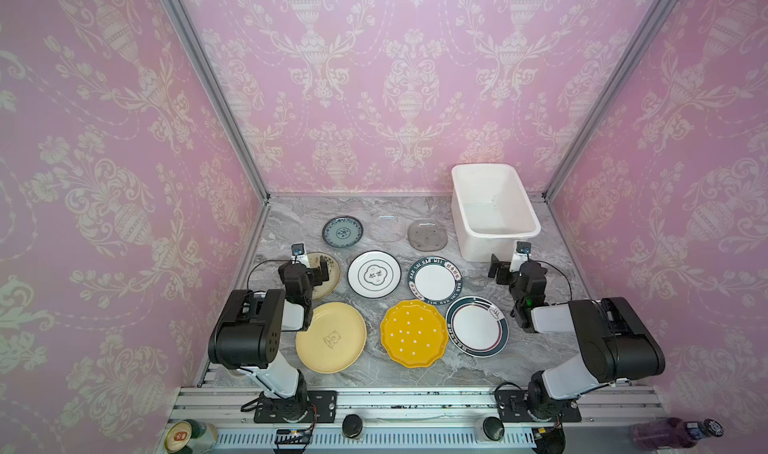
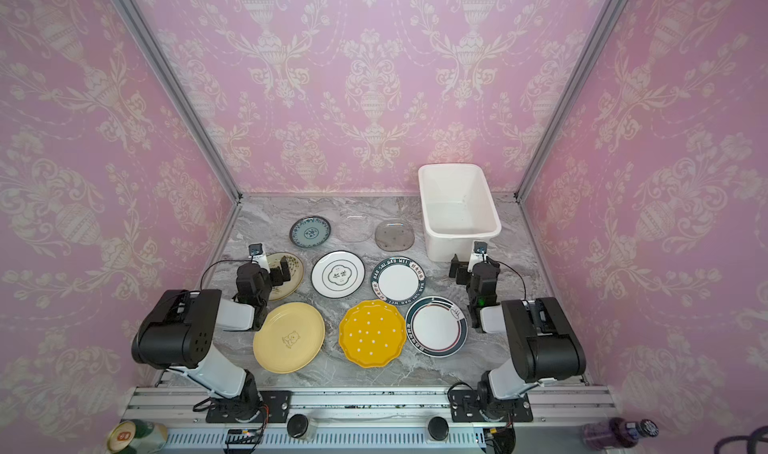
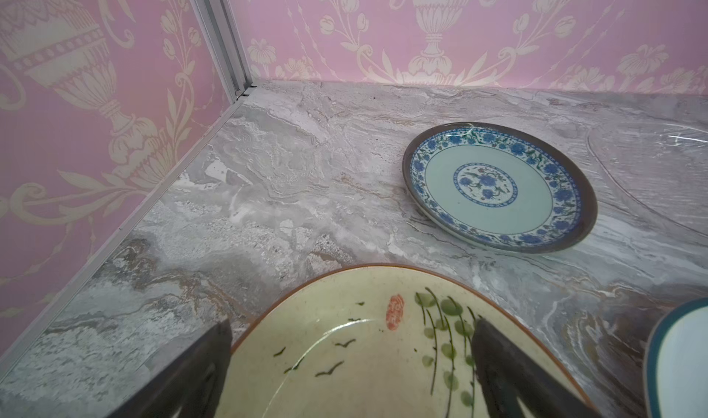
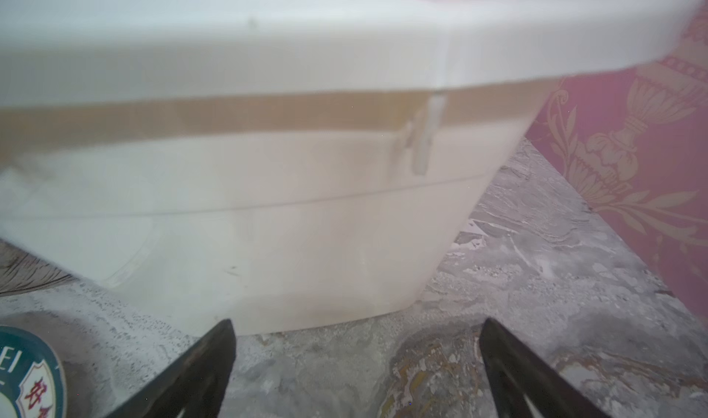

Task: Place the plates into the plastic bin on the countertop
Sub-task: Pick up the plate from the bottom-left of the table.

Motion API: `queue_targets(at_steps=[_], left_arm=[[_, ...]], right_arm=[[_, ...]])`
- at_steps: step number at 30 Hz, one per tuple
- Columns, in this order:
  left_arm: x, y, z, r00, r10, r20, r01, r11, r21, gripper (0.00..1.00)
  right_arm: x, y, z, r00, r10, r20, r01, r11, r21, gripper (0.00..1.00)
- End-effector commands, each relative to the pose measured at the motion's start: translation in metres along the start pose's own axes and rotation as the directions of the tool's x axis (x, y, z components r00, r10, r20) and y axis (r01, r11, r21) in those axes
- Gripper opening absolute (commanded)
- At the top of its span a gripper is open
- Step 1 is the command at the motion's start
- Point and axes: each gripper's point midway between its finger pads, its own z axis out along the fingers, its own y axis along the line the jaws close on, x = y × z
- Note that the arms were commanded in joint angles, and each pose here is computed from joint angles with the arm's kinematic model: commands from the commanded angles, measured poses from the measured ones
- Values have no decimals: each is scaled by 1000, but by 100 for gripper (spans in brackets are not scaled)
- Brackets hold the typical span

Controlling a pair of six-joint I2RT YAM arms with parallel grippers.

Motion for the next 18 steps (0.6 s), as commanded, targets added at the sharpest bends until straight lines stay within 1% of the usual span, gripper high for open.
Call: queue_targets(at_steps=[1, 18], left_arm=[[3, -2, -1, 1000, 16, -3, -16, 1000, 14, 99], [2, -2, -1, 1000, 16, 0, -16, 1000, 15, 99]], right_arm=[[1, -1, -1, 1000, 17, 6, -17, 1000, 8, 100], [1, -1, -2, 1000, 17, 5, -17, 1000, 8, 100]])
